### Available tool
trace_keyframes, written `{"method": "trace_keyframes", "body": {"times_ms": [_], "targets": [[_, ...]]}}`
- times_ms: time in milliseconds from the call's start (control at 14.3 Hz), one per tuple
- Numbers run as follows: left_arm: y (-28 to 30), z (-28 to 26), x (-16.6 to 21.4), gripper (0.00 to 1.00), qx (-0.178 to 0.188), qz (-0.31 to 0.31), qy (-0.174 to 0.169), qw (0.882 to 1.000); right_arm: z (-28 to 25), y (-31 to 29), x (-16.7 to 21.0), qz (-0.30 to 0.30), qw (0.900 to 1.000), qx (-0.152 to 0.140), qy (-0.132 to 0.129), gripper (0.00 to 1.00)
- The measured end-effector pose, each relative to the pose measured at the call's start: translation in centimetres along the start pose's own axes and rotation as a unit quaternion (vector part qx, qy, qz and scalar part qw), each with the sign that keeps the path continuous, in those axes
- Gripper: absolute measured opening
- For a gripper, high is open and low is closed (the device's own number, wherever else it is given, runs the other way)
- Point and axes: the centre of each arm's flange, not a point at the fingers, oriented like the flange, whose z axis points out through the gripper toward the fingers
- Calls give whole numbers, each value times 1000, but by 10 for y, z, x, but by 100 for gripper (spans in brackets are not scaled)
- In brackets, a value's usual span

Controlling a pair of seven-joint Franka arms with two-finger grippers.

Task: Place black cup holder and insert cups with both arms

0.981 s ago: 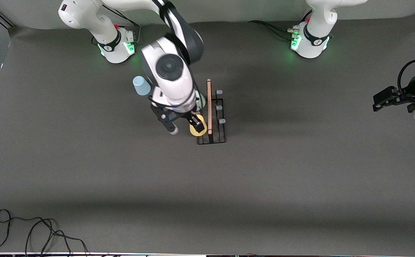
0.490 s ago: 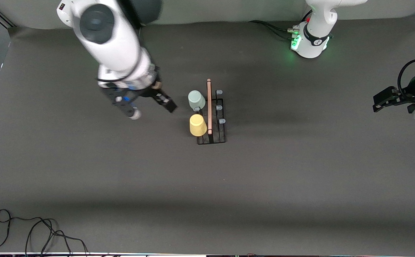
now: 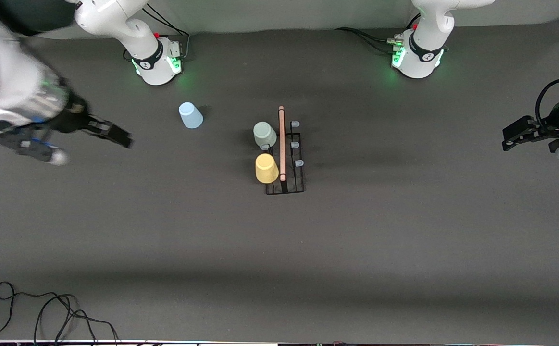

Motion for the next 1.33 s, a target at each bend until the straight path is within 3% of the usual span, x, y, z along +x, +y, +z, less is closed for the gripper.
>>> {"method": "trace_keyframes", "body": {"times_ms": [280,560,1331], "targets": [[1,0,0,100,0,0,0,1000,-14,81,18,-90,996,-18,14,100],[2,-3,-1,100,0,0,3,1000,-17,132,34,-126,992,-21,14,100],[3,-4,0,100,0,1,7,1000,-20,136,36,-148,988,-35,21,100]]}}
